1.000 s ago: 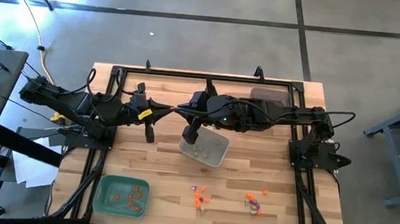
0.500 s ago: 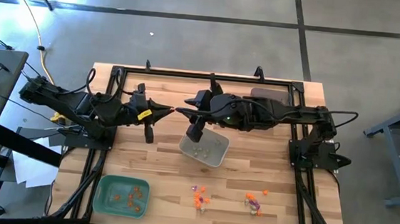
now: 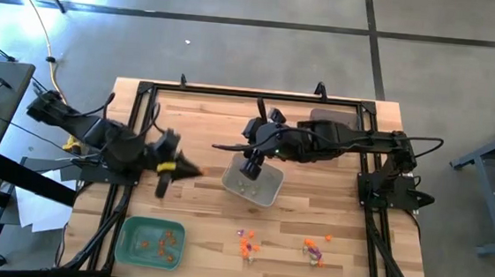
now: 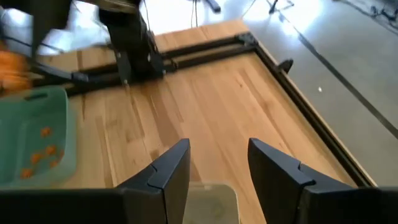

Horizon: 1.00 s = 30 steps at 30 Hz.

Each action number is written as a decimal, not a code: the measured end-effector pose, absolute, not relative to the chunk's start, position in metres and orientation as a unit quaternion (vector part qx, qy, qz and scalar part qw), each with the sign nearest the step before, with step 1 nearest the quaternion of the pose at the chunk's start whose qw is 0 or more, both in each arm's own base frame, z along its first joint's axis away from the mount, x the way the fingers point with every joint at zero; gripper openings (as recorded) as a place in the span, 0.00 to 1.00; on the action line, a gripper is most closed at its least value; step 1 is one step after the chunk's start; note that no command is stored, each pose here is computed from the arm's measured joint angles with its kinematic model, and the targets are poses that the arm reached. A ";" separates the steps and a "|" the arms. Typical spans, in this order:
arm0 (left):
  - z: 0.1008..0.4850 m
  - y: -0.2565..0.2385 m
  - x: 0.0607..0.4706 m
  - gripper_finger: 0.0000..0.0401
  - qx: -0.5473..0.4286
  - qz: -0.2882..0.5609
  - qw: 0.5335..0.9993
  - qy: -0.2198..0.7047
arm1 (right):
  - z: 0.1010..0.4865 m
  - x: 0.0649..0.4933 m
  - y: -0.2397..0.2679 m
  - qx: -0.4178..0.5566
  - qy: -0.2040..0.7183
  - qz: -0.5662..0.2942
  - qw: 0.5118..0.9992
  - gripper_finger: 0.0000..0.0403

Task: Sort Halloween decoration
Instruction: Put the orange spider toy into the green bin

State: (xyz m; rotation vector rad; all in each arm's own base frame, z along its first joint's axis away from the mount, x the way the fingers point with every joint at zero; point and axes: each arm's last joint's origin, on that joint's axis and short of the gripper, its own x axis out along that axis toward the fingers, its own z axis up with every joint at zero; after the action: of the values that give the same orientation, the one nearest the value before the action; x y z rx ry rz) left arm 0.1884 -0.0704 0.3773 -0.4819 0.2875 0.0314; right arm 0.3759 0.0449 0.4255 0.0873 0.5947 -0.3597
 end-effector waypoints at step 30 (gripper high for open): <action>0.248 -0.222 0.132 0.00 -0.458 0.241 0.658 0.547 | 0.415 0.367 0.043 0.010 0.361 -0.169 0.917 0.39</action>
State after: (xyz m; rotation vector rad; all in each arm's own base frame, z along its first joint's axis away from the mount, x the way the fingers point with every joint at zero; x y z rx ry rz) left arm 0.1320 -0.2220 0.2478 -1.0375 1.2394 0.5452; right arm 0.3669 0.0431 0.4154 0.0215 0.7425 -0.3477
